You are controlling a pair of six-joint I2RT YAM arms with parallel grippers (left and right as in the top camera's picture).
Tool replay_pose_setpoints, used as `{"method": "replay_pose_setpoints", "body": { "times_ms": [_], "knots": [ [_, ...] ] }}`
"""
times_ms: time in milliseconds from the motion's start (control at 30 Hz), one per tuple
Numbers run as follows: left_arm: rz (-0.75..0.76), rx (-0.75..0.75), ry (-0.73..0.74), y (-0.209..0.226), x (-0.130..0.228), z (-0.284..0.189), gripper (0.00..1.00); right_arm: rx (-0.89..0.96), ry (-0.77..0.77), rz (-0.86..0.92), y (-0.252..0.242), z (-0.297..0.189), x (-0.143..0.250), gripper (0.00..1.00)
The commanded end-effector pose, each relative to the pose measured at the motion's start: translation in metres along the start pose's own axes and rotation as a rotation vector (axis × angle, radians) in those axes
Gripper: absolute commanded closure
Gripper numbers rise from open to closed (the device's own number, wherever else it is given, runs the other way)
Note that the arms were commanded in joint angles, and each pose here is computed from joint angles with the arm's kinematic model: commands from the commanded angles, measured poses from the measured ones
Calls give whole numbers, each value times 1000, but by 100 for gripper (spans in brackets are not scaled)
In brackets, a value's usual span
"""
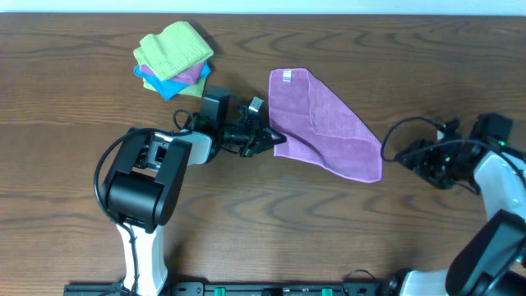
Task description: Fold the cloth
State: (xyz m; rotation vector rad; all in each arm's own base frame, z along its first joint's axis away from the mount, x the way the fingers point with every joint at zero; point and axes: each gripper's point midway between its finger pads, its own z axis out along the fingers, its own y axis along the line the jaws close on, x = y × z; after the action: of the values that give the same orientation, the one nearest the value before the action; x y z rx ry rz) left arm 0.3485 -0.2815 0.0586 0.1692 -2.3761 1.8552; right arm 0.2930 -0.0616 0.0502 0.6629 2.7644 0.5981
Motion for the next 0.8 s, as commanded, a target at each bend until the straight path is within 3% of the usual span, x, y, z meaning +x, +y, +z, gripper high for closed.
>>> {"method": "replay_pose_setpoints", "body": {
  "times_ms": [0,500,767],
  "knots": [
    [8,31,42,1,4,-5,94,30,9,52,-10,5,10,34],
    [6,55,77,-2,10,-7,94,99,37,175,-37,36,47,32],
    [6,55,77,-2,10,-7,94,-120,-12,139,-4,44,39,34]
  ]
}}
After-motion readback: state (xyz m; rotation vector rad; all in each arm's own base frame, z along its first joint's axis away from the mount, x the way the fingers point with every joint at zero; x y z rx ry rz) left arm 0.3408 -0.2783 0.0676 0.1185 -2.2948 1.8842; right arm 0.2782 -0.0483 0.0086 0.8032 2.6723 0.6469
